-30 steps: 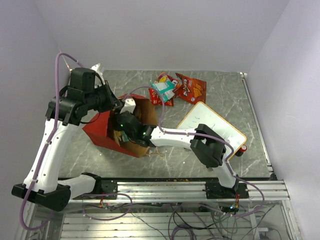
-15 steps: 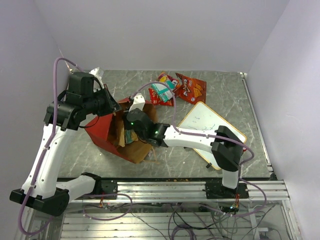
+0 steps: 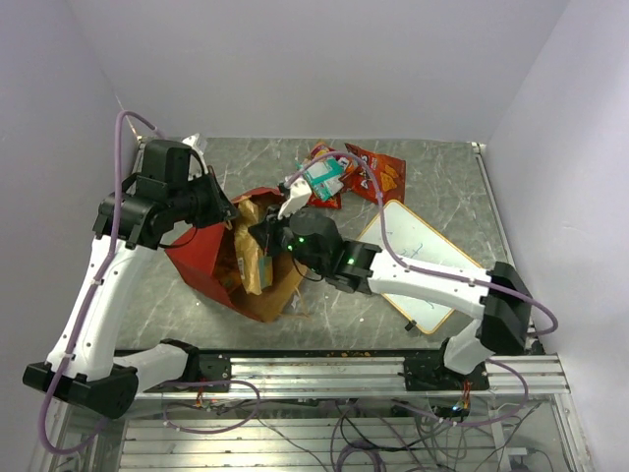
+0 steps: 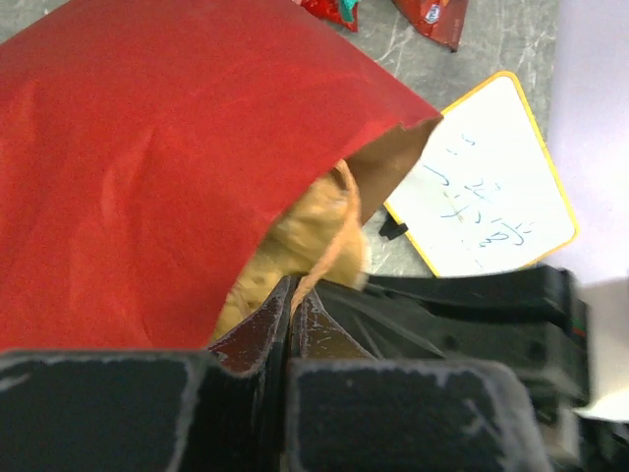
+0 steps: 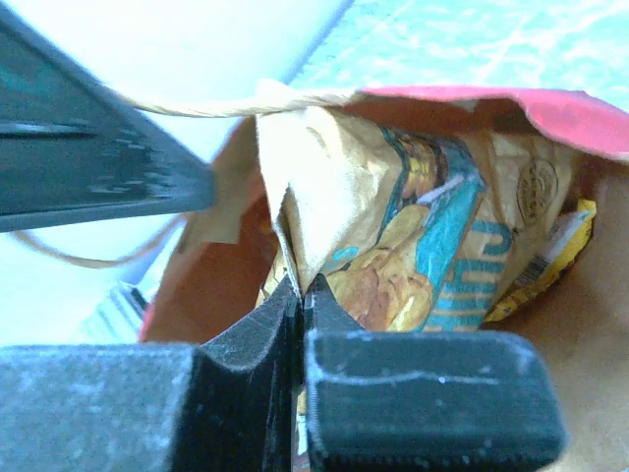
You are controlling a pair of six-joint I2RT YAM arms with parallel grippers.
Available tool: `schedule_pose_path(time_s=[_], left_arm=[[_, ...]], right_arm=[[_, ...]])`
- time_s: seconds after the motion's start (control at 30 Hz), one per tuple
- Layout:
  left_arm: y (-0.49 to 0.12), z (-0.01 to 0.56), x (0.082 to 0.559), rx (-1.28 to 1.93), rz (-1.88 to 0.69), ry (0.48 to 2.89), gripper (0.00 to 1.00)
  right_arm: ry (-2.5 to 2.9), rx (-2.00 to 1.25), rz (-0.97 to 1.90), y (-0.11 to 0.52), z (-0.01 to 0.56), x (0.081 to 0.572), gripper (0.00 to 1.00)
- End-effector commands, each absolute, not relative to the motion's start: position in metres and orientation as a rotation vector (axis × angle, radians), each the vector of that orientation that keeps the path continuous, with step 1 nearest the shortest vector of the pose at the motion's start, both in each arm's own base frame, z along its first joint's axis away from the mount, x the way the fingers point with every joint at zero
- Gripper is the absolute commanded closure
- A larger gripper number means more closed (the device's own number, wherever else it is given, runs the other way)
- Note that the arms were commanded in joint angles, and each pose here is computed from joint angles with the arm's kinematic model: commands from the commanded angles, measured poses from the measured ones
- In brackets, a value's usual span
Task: Take the snacks out of the paper bag
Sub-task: Take out the snack from the paper bag, then place the snack at the center of the board.
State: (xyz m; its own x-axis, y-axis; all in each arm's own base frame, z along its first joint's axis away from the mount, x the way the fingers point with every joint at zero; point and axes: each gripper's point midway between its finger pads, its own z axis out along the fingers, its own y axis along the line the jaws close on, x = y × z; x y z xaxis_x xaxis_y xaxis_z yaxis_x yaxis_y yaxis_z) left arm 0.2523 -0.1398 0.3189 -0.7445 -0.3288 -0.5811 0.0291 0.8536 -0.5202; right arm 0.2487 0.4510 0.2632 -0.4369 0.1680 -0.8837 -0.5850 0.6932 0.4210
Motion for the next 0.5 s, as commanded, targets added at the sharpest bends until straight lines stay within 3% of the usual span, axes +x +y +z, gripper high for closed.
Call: schedule_pose_path(time_s=[0.0, 0.47], left_arm=[[-0.133, 0.321, 0.254, -0.252, -0.616, 2.327, 0.93], [-0.136, 0.313, 0.259, -0.252, -0.628, 2.336, 0.93]], right_arm=[[1.733, -0.295, 1.013, 0.437, 0.323, 0.235, 1.00], [1.515, -0.159, 1.020, 0.362, 0.445, 0.228, 1.00]])
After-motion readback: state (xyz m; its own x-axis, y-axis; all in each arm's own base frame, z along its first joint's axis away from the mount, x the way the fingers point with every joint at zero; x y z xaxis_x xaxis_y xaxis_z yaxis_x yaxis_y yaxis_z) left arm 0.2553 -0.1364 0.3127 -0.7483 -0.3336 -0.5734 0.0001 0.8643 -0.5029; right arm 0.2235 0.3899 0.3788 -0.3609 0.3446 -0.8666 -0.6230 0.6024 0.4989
